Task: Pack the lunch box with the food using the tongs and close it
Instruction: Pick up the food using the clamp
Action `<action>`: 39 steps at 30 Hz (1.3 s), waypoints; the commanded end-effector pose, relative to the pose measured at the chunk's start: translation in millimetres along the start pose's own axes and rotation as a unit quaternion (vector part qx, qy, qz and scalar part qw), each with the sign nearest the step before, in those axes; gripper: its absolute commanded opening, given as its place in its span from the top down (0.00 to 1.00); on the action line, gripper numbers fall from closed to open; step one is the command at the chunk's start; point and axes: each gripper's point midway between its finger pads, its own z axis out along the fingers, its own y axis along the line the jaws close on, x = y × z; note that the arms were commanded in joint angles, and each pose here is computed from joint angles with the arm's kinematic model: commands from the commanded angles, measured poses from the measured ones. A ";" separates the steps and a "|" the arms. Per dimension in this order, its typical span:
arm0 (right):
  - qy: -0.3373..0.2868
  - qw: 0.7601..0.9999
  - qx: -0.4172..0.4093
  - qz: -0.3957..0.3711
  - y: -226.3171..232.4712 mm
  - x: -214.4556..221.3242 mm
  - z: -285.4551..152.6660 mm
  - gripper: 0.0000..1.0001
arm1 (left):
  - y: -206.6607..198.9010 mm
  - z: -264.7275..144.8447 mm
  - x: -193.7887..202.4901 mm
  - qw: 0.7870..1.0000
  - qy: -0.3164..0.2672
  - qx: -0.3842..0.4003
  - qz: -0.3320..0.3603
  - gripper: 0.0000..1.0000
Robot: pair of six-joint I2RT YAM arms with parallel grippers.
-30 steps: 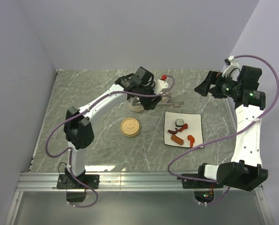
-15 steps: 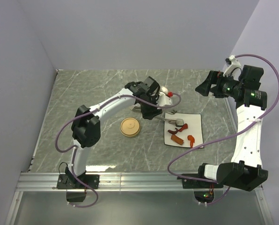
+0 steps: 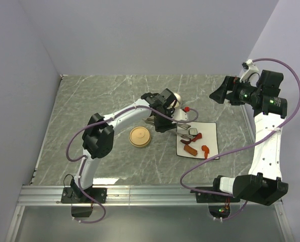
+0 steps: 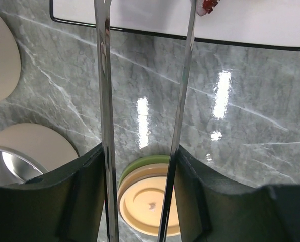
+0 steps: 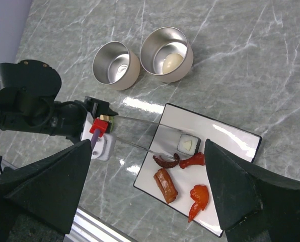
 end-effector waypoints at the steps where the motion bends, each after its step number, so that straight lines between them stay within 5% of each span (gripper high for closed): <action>1: -0.010 1.000 -0.007 -0.012 3.3 -6.3 -3.6 0.00 | 17.2 -5.8 -21.8 0.999 -0.027 -0.031 0.017 0.45; 18: -0.005 1.000 -0.008 -0.008 1.0 -3.6 -0.4 0.00 | 22.0 -19.9 -47.1 0.997 -0.070 -0.036 0.018 0.43; 39: 0.002 1.000 -0.008 -0.004 -2.8 -1.1 3.5 0.00 | 18.2 1.6 -40.9 0.998 -0.056 -0.013 0.019 0.41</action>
